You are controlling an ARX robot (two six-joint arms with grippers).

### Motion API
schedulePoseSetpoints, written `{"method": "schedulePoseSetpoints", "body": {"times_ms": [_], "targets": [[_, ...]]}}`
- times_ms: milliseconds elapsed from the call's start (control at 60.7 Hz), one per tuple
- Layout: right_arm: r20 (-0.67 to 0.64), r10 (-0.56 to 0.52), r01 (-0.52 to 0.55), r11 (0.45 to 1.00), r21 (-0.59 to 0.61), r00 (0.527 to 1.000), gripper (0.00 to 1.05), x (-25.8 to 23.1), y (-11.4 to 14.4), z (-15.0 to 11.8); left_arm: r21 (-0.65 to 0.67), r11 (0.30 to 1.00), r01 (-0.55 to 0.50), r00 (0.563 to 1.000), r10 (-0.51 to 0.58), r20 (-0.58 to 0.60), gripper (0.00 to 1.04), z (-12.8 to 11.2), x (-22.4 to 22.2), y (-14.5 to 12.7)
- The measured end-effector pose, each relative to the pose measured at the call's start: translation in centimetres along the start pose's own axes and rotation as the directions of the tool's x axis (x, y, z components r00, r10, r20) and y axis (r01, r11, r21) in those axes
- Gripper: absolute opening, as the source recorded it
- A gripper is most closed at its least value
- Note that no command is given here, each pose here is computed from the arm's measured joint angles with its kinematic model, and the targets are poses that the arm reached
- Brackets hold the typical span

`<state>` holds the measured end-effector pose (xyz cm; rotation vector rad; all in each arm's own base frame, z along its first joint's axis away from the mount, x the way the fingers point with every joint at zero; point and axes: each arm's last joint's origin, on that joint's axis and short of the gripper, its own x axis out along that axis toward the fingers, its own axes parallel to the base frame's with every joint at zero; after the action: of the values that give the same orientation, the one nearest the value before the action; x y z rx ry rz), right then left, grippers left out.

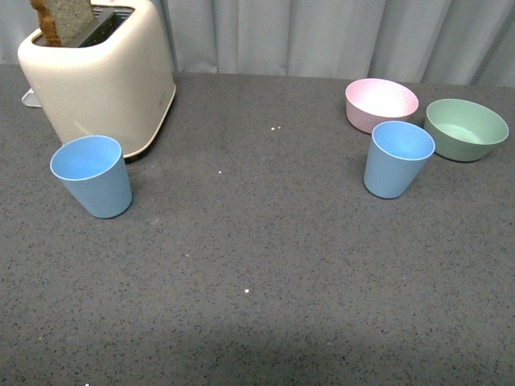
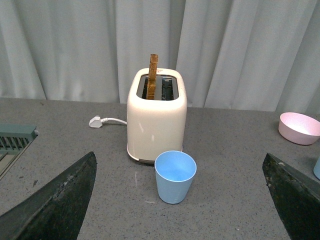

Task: Stack blue cups with both arms

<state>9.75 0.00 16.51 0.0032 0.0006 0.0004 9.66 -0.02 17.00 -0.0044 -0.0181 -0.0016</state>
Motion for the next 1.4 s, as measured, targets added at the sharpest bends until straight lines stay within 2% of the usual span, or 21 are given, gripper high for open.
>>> {"method": "schedulePoseSetpoints", "body": {"times_ms": [1021, 1070, 1103, 1169, 1400], "targets": [[0.000, 0.000, 0.000, 1.000, 0.000, 1.000, 0.95, 0.0, 0.0, 0.0, 0.000, 1.000, 0.000, 1.000, 0.000, 0.000, 0.98, 0.0, 0.0, 0.0], [0.000, 0.000, 0.000, 1.000, 0.000, 1.000, 0.95, 0.0, 0.0, 0.0, -0.037, 0.997, -0.067, 0.995, 0.064, -0.072, 0.98, -0.1, 0.0, 0.0], [0.000, 0.000, 0.000, 1.000, 0.000, 1.000, 0.95, 0.0, 0.0, 0.0, -0.069, 0.986, -0.155, 0.971, 0.139, -0.195, 0.98, -0.3, 0.2, 0.1], [0.000, 0.000, 0.000, 1.000, 0.000, 1.000, 0.95, 0.0, 0.0, 0.0, -0.094, 0.966, -0.239, 0.932, 0.201, -0.301, 0.98, -0.6, 0.7, 0.1], [0.000, 0.000, 0.000, 1.000, 0.000, 1.000, 0.95, 0.0, 0.0, 0.0, -0.250, 0.944, -0.213, 0.915, 0.103, -0.390, 0.98, 1.2, 5.4, -0.5]]}}
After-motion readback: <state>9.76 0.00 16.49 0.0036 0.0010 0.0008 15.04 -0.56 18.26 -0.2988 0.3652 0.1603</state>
